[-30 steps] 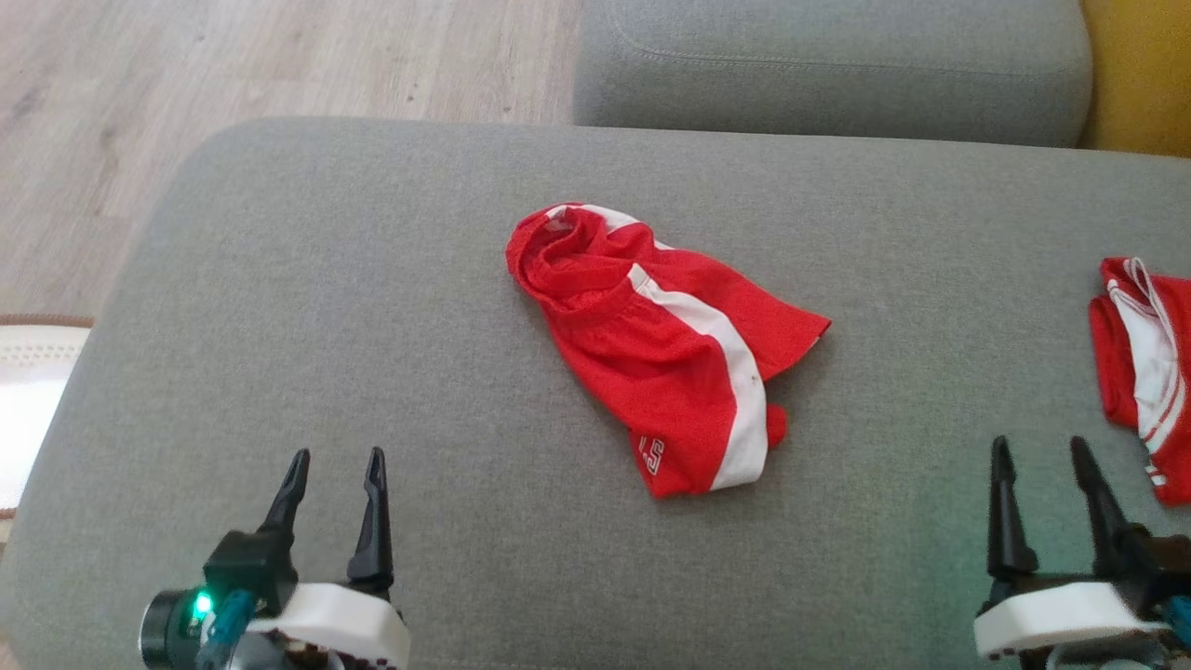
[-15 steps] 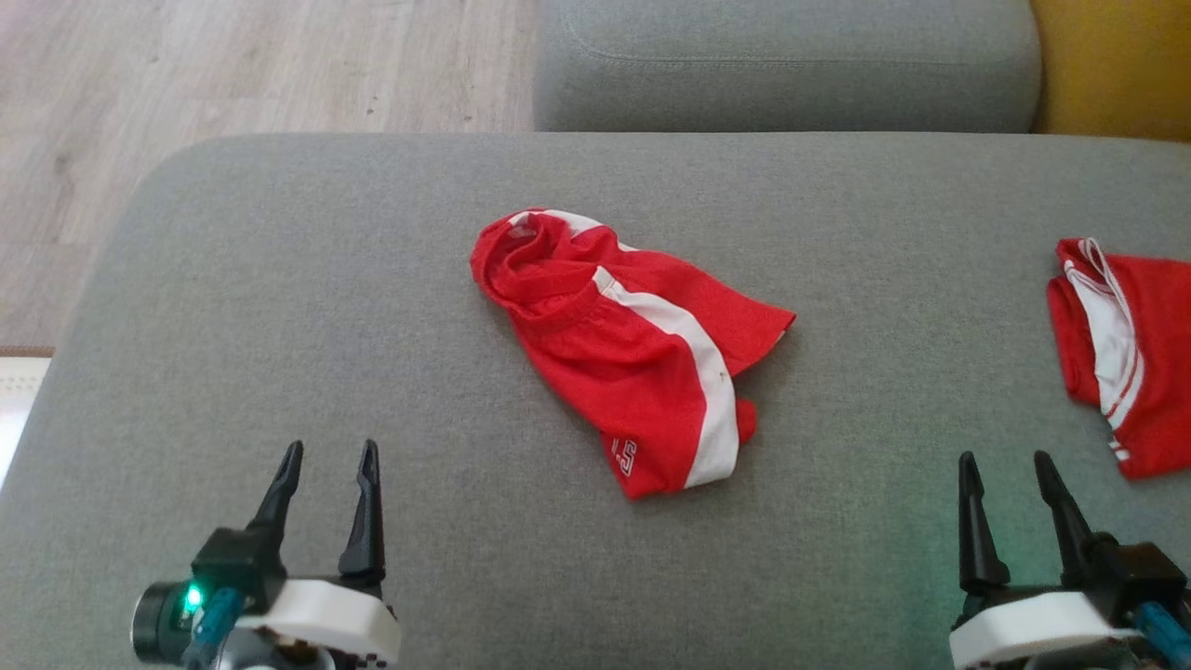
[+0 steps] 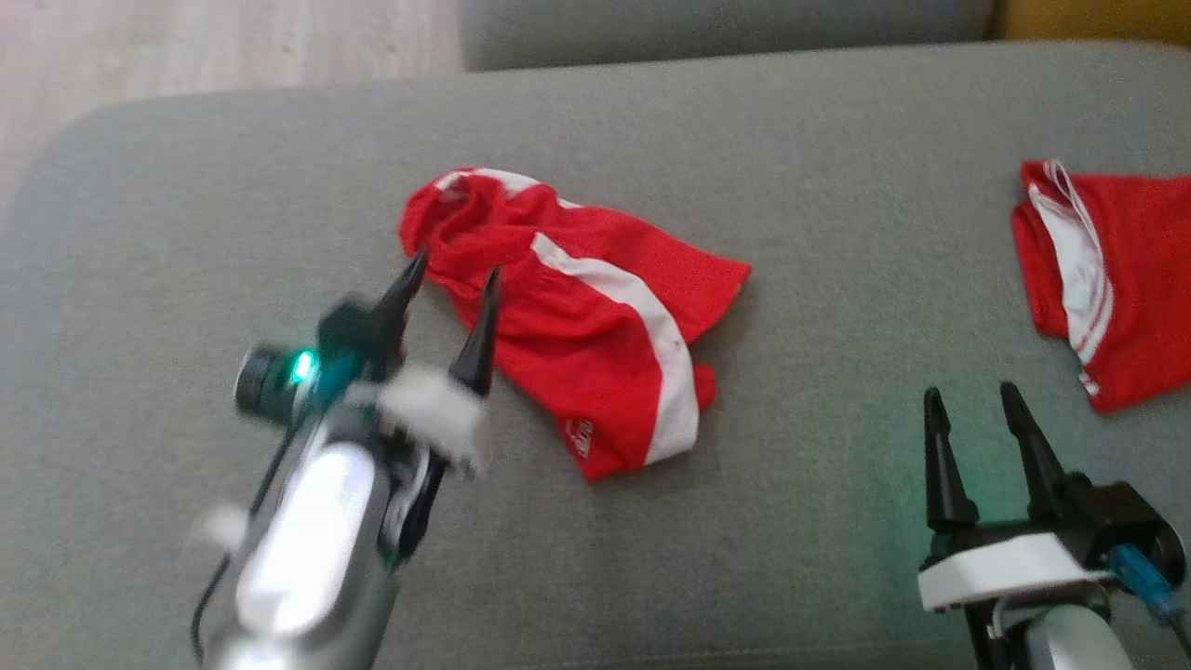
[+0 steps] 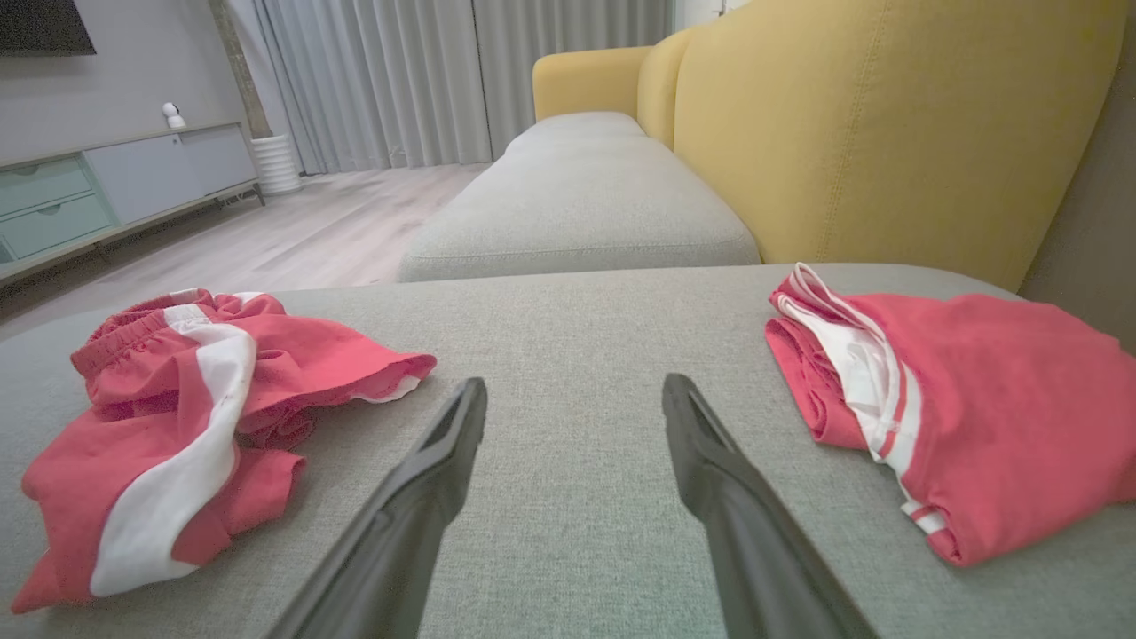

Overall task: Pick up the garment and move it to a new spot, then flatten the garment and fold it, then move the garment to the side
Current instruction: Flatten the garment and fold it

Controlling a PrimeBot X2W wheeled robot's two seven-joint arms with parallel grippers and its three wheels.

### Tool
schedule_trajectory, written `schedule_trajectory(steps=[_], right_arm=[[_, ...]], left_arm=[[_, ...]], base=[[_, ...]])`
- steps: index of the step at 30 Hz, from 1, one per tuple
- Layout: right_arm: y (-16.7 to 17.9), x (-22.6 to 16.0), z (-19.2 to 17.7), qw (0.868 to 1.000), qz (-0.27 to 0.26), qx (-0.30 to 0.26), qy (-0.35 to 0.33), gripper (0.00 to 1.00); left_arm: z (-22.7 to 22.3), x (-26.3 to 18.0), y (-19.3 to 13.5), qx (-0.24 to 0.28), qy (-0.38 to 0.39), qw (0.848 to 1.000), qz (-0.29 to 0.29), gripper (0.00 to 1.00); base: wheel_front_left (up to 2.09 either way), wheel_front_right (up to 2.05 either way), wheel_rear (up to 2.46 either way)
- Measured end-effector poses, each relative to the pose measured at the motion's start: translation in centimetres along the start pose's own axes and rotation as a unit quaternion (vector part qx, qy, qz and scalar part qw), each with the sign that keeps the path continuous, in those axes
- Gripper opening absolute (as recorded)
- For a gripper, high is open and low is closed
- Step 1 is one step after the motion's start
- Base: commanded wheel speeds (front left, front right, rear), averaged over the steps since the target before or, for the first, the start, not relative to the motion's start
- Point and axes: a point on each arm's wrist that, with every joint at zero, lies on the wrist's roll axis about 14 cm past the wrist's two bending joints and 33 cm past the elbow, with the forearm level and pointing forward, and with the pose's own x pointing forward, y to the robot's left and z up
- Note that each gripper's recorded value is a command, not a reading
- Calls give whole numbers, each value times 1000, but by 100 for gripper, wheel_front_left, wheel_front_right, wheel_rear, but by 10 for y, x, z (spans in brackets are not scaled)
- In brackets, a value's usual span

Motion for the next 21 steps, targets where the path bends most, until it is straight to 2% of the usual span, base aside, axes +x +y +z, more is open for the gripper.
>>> schedule_trajectory(steps=[5,9,17,18,19,20,21], right_arm=[[-7,-2,-12,1000,-12,5,19,100],[-17,-7,-21,999,-29,5,33,100],[-20,-7,-19,999,-33,3,30,100],[-19,-7,-19,999,-32,2,30,100],[-19,-7,-19,999,-31,2,30,100],[-18,-8,-19,999,-30,3,30,100],[-17,-8,-19,999,-29,3,30,100]], left_arm=[[-27,45,-19,5,101,994,-41,100],[-69,58,-29,8,199,978,-58,100],[-84,65,-34,3,237,969,-66,100],[-84,65,-36,2,239,968,-71,90],[-85,65,-37,1,242,968,-73,60],[-85,65,-39,0,243,967,-76,45],[-84,64,-40,-3,245,966,-78,40]], base=[[0,0,0],[0,0,0],[0,0,0],[0,0,0],[0,0,0],[0,0,0],[0,0,0]])
